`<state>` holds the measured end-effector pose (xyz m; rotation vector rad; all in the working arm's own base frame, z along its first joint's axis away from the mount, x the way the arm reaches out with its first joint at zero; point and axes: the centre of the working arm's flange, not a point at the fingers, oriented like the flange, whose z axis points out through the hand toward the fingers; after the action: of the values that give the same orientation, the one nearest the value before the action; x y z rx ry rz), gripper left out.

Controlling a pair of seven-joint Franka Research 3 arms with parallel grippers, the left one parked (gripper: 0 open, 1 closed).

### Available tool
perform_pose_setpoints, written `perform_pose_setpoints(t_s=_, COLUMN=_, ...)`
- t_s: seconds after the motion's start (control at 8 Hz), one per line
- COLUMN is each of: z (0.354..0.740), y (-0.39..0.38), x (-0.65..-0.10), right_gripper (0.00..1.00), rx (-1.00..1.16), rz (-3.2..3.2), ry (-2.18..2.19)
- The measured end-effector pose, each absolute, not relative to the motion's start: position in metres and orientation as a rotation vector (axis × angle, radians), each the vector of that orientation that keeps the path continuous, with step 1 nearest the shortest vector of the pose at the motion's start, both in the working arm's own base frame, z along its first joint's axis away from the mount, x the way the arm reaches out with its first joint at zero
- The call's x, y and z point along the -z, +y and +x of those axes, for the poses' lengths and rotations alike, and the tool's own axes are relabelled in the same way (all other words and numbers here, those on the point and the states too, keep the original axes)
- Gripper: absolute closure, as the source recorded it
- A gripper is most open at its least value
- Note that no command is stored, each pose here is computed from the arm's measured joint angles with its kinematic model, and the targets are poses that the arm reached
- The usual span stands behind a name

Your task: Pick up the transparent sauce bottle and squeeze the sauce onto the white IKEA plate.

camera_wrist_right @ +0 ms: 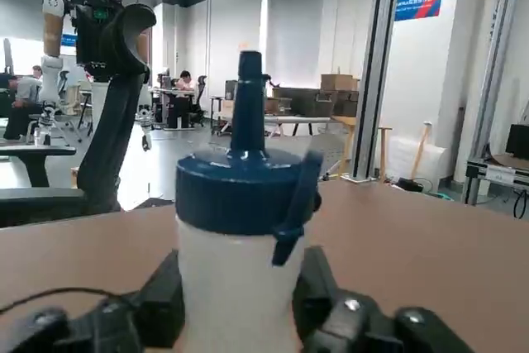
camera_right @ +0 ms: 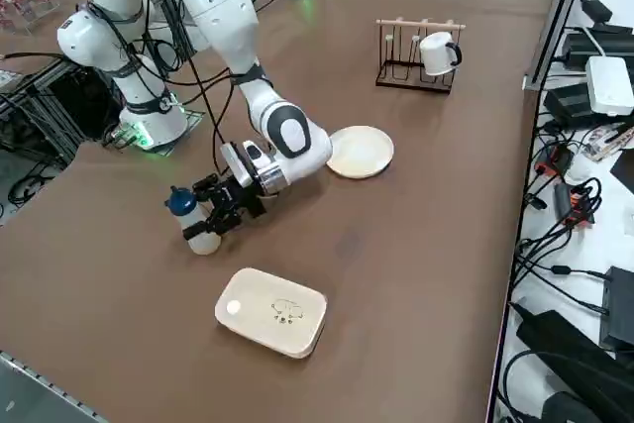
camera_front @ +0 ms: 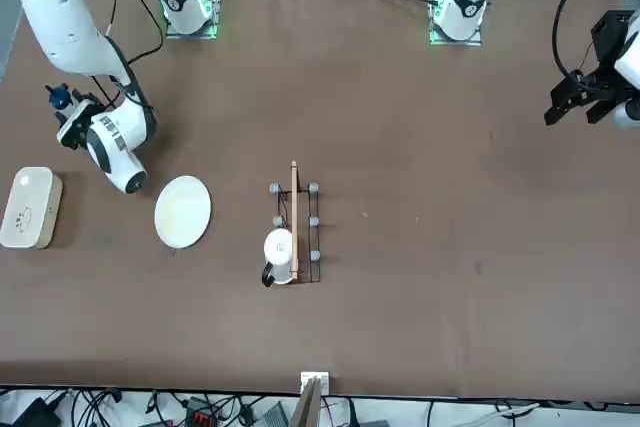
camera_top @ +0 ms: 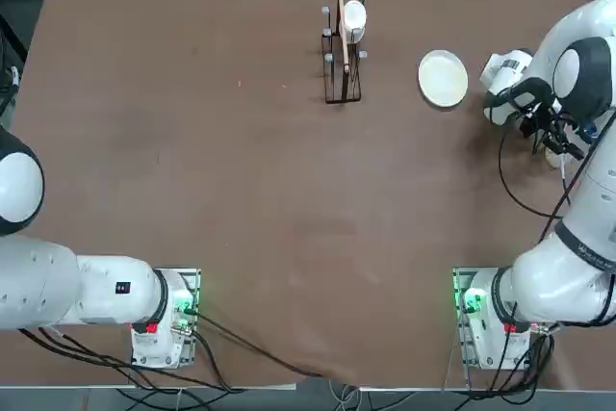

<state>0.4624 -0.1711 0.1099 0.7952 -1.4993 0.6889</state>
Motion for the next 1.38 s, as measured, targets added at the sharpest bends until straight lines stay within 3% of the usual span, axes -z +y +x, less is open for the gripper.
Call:
perform_pose_setpoints(t_s=0.38, z=0.480, y=-0.160, x=-0.119, right_gripper=0.52, rx=-0.711, rz=0.820, ry=-1.508)
perform_pose_setpoints(t_s=0.62, z=0.519, y=-0.130, x=-0.152, right_gripper=0.54, rx=-0.711, rz=0.877, ry=-1.512)
perform_pose_setpoints(t_s=1.0, z=0.588, y=-0.037, x=-0.238, right_gripper=0.56, rx=-0.543, rz=1.063, ry=-1.604)
perform_pose_setpoints(t_s=1.38, z=0.622, y=0.064, x=-0.295, right_gripper=0.56, rx=-0.411, rz=1.324, ry=-1.666)
